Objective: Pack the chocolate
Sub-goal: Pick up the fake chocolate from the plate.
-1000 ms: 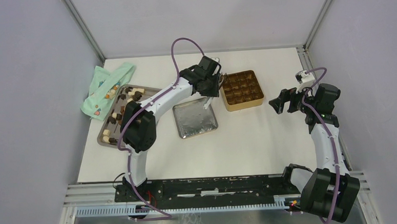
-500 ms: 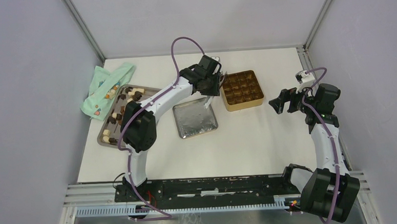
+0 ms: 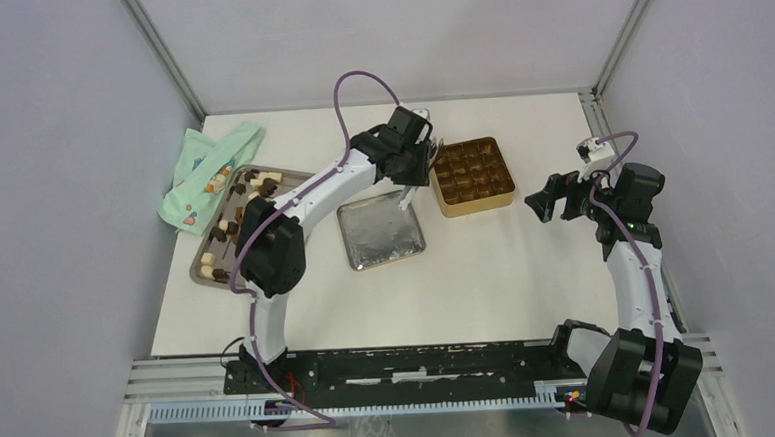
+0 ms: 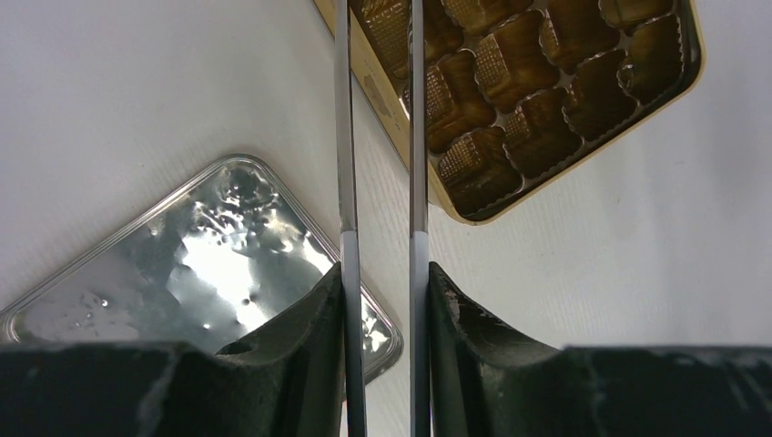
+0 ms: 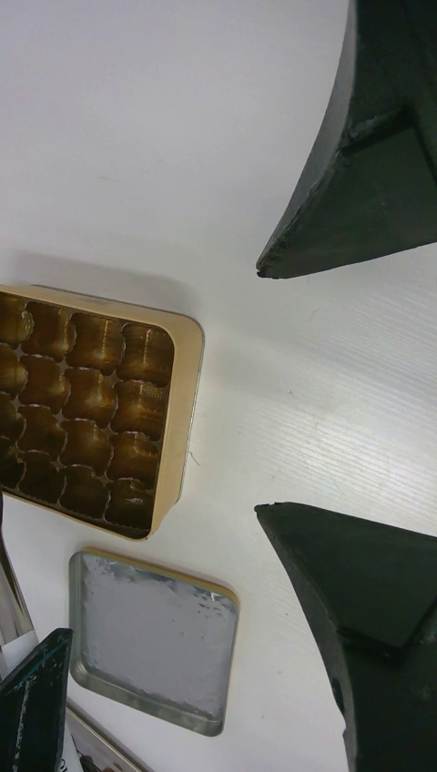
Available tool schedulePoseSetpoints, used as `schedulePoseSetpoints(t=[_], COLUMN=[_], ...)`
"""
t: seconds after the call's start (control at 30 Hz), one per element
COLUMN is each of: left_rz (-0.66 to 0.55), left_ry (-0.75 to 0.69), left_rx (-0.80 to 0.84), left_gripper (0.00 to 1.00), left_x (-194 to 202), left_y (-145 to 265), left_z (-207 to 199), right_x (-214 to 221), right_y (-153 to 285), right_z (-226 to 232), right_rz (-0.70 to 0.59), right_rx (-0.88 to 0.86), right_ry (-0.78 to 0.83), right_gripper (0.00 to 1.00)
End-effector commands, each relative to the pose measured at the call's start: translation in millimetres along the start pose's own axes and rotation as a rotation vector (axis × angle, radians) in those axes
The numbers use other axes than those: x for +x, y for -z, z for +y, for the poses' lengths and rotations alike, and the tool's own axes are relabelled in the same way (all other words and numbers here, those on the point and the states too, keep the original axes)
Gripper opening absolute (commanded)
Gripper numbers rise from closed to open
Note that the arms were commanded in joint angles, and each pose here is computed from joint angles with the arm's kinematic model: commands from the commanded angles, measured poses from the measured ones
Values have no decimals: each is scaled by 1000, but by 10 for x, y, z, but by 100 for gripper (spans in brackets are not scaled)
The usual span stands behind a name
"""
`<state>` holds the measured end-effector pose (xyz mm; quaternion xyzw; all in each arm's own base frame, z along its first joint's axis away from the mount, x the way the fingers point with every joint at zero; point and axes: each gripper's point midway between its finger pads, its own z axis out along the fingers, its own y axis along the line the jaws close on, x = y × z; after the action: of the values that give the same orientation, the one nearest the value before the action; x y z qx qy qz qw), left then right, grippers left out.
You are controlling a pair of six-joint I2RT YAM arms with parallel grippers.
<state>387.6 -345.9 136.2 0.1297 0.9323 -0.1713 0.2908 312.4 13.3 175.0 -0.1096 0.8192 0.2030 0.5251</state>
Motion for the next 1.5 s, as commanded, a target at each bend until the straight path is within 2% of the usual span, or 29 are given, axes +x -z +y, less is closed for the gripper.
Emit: schedulePoseSetpoints(t=[0.0, 0.17, 0.33, 0.57, 0.8, 1.0, 1.17, 1.33, 1.47], left_rz=[-183, -233, -225, -195, -83, 10, 82, 197, 195], left_ry=[36, 94, 182, 308, 331, 323, 333, 312, 304], left_rx=[95, 93, 12, -141, -333, -434, -424, -485, -488], left_gripper=[39, 39, 40, 40, 40, 40, 40, 39, 39], left_x=[-492, -398, -154, 211, 624, 810, 899, 1151, 1118], left_y=[635, 1047, 1366, 1795, 1929, 1904, 1841, 1782, 1788], left_z=[-254, -81, 503, 1526, 2159, 2473, 2508, 2629, 2640], right_x=[-128, -137, -118, -104, -110, -96, -97, -71, -65], right_y=[34, 26, 14, -4, 6, 9, 4, -5, -15], right_z=[38, 38, 59, 53, 63, 64, 63, 64, 67], right_rz=[-46, -42, -43, -40, -41, -42, -41, -41, -41], right_rx=[-14, -21, -39, -45, -45, -43, -45, -47, -52], right_ry=[40, 42, 41, 33, 36, 40, 38, 33, 25], right_gripper=[98, 98, 98, 98, 98, 98, 98, 98, 98])
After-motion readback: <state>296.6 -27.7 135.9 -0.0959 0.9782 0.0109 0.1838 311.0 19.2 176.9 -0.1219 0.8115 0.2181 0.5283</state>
